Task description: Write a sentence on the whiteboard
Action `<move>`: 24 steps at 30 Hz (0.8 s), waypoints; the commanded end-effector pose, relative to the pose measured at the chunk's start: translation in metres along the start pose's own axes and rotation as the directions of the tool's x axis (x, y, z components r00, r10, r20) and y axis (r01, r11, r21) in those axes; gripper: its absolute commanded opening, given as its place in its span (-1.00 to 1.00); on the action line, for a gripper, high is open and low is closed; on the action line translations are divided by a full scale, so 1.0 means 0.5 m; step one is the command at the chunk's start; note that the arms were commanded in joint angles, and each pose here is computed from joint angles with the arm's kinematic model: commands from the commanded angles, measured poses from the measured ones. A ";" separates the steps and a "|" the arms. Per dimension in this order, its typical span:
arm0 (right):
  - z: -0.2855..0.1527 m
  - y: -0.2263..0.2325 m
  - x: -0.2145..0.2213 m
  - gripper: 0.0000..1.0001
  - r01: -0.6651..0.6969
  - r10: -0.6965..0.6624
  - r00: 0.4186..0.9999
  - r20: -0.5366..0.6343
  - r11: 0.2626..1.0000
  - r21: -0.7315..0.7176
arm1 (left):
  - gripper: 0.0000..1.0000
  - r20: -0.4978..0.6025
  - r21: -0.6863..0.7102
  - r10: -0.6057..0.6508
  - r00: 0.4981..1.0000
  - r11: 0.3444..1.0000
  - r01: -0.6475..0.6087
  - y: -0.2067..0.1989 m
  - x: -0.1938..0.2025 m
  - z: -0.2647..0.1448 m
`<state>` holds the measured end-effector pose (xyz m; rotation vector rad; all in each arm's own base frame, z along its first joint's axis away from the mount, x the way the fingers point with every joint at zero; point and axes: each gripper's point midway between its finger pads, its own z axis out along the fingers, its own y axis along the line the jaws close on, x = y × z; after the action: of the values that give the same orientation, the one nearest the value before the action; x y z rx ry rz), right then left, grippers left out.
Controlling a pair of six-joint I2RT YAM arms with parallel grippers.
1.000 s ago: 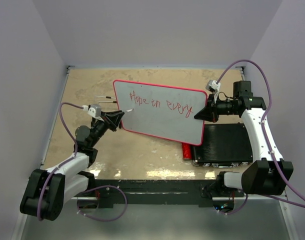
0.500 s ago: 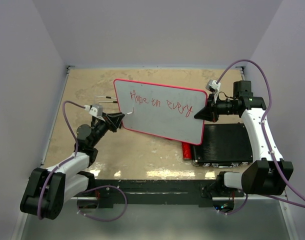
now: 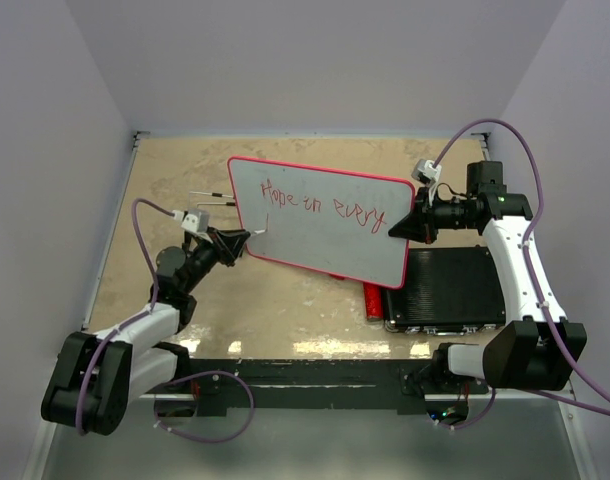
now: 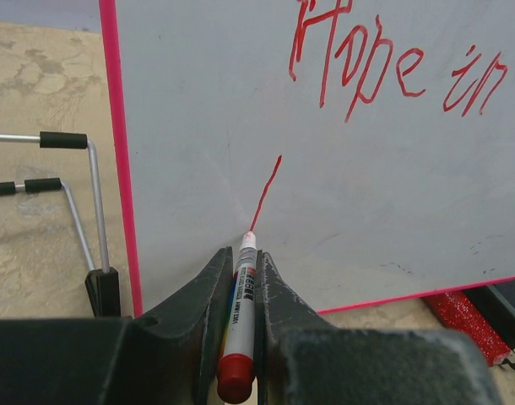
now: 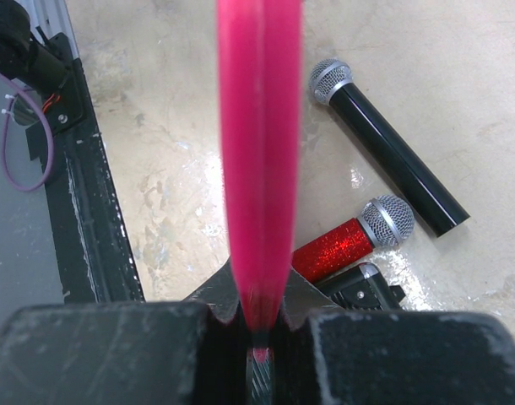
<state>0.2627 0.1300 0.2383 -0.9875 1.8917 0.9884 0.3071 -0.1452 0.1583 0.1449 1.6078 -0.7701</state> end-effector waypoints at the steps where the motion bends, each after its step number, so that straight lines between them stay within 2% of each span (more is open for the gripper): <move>1: -0.002 0.004 -0.020 -1.00 0.077 -0.077 0.997 0.020 0.997 0.002 | -1.00 0.108 0.029 0.052 0.993 0.998 -0.055 -0.021 -0.081 0.012; 8: -0.002 0.005 -0.020 -1.00 0.077 -0.077 0.997 0.020 0.997 0.003 | -1.00 0.141 0.050 0.057 0.988 0.997 -0.064 -0.034 -0.113 0.021; 24: -0.003 0.005 -0.020 -1.00 0.079 -0.079 0.997 0.020 0.997 0.006 | -1.00 0.076 0.102 0.019 0.997 0.994 -0.027 -0.042 -0.075 0.028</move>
<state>0.2628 0.1301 0.2383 -0.9883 1.8914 0.9881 0.3117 -0.1543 0.1823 0.1815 1.5568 -0.8188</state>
